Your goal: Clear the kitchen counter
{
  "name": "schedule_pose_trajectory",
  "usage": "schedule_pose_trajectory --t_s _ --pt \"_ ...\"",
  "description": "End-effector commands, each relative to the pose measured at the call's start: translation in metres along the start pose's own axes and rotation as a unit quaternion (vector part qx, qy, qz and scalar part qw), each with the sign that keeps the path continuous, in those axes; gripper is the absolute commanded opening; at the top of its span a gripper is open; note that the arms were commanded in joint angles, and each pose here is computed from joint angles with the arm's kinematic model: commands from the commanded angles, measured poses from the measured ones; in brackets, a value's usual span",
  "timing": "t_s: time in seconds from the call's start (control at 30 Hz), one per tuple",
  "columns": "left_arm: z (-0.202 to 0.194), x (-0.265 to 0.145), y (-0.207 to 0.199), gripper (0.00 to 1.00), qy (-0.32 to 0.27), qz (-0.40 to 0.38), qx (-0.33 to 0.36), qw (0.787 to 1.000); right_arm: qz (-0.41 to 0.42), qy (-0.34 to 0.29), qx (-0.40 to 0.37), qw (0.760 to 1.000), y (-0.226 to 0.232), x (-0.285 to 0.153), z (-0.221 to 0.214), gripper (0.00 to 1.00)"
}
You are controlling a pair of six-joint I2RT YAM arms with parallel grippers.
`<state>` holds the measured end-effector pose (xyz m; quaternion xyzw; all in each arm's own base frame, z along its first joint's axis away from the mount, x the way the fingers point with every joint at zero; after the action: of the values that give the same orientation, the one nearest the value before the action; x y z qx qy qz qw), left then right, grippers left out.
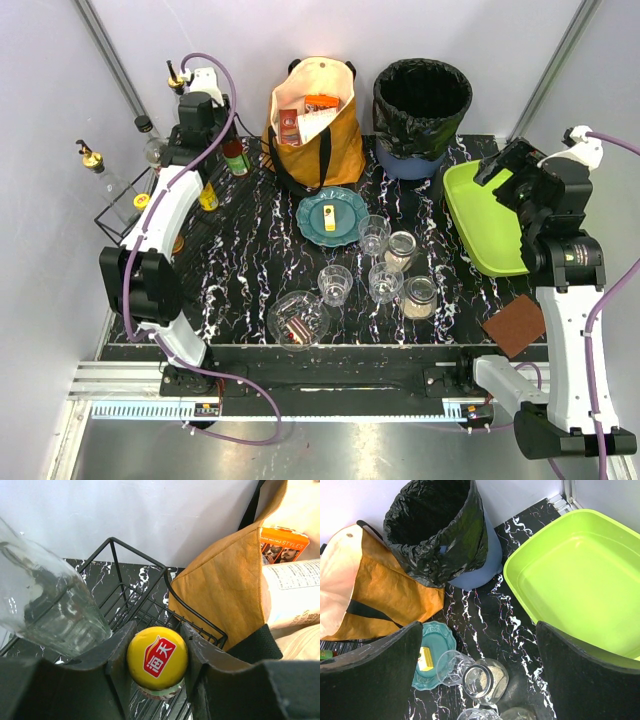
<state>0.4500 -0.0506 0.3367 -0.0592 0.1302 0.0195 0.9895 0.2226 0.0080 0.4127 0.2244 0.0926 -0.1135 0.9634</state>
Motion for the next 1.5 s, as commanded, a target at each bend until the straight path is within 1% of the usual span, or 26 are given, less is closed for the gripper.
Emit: schedule_pose_trajectory --t_s 0.0,0.13,0.23,0.43,0.47,0.5,0.57,0.63,0.73,0.8,0.9,0.97,1.1,1.17,1.23,1.33,1.4,1.47 --pt "0.058 -0.007 -0.008 0.03 -0.139 -0.029 0.003 0.99 0.003 -0.012 0.001 1.0 0.002 0.0 0.004 0.99" --pt "0.051 -0.006 -0.006 0.06 -0.135 -0.028 0.016 0.99 -0.002 -0.01 0.001 1.0 0.001 0.001 0.002 0.99" --pt "0.041 -0.007 -0.003 0.1 -0.134 -0.022 0.017 0.991 -0.001 -0.009 0.001 1.0 0.001 0.001 0.002 0.99" --pt "0.033 -0.002 0.001 0.23 -0.114 -0.008 0.016 0.993 -0.001 -0.007 0.003 1.0 0.001 0.002 0.001 0.99" --pt "0.032 -0.002 0.001 0.26 -0.112 -0.006 0.018 0.993 0.0 -0.007 0.003 1.0 0.001 0.002 0.002 0.99" --pt "0.032 -0.001 0.001 0.33 -0.112 -0.005 0.018 0.994 0.001 -0.007 0.003 1.0 0.002 0.002 0.001 0.99" --pt "0.034 -0.002 0.001 0.5 -0.112 -0.005 0.019 0.993 0.001 -0.006 0.003 1.0 0.001 0.002 0.001 0.99" --pt "0.037 -0.004 0.0 0.7 -0.117 -0.01 0.017 0.993 0.001 -0.007 0.003 1.0 0.002 0.001 0.002 0.99" --pt "0.049 -0.009 -0.002 0.89 -0.131 -0.015 0.015 0.991 0.003 -0.007 0.003 1.0 0.001 -0.002 0.002 1.0" --pt "0.062 -0.015 -0.004 0.94 -0.138 -0.02 0.013 0.99 0.015 0.005 -0.002 1.0 0.005 -0.002 0.002 1.0" --pt "0.083 -0.027 -0.008 0.99 -0.151 -0.032 0.011 0.988 0.029 0.017 -0.007 0.999 0.01 -0.004 0.005 1.0" --pt "0.096 -0.038 -0.011 0.99 -0.165 -0.049 0.004 0.985 0.035 0.022 -0.013 0.999 0.011 -0.004 0.006 1.0" --pt "0.119 -0.07 -0.022 0.99 -0.191 -0.111 -0.002 0.975 0.064 0.046 -0.025 0.997 0.016 -0.006 0.001 1.0" --pt "0.126 -0.089 -0.031 0.99 -0.198 -0.158 -0.001 0.967 0.1 0.075 -0.041 0.991 0.021 -0.007 -0.005 1.0" --pt "0.129 -0.109 -0.04 0.99 -0.196 -0.217 0.005 0.956 0.146 0.131 -0.058 0.979 0.026 -0.009 -0.017 1.0" --pt "0.127 -0.138 -0.058 0.99 -0.176 -0.329 0.012 0.928 0.166 0.21 -0.058 0.962 0.028 -0.006 -0.035 1.0" --pt "0.122 -0.156 -0.068 0.99 -0.16 -0.402 0.004 0.902 0.155 0.241 -0.054 0.957 0.024 -0.002 -0.048 1.0" --pt "0.11 -0.172 -0.078 0.99 -0.131 -0.468 -0.006 0.874 0.134 0.259 -0.052 0.955 0.016 -0.002 -0.06 1.0"
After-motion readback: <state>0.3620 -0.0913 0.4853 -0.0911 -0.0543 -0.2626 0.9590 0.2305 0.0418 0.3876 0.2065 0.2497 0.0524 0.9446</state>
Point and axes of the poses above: each gripper's point midway between its finger pads, its own x axis out along the fingers, its own y axis along the line the jaws close on, z = x × y, the point moved 8 cm from there along -x, back along the fingers, and after that the axes turned 1 degree about -x, right-handed, at the moved point
